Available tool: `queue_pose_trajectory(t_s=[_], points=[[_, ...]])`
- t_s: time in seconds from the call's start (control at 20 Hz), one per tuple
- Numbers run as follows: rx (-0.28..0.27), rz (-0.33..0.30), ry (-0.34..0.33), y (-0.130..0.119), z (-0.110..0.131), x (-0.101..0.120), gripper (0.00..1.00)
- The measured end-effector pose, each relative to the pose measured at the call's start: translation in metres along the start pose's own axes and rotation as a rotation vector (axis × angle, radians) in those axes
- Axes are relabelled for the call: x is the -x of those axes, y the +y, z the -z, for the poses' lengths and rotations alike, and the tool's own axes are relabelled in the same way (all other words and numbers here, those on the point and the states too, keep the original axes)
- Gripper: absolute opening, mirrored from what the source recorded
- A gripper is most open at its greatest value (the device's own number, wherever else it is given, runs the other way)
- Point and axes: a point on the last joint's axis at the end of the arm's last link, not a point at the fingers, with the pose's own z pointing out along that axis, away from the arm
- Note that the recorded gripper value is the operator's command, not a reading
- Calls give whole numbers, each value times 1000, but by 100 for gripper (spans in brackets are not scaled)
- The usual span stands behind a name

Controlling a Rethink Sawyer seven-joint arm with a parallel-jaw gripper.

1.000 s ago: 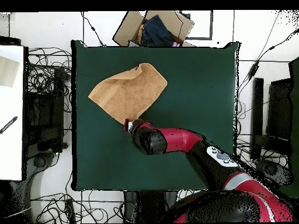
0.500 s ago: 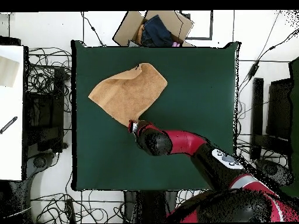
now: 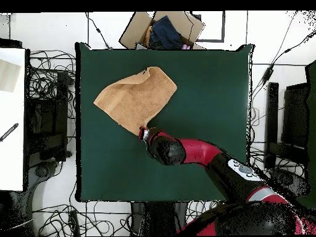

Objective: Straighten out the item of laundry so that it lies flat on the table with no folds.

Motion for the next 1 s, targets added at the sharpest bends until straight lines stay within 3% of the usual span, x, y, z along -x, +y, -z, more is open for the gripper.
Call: queue_pose_trajectory(t_s=[0.8, 0.85, 1.0], points=[[-2, 41, 2, 1, -2, -6, 100], [0, 56, -5, 6, -4, -7, 0], [1, 72, -13, 10, -5, -7, 0]])
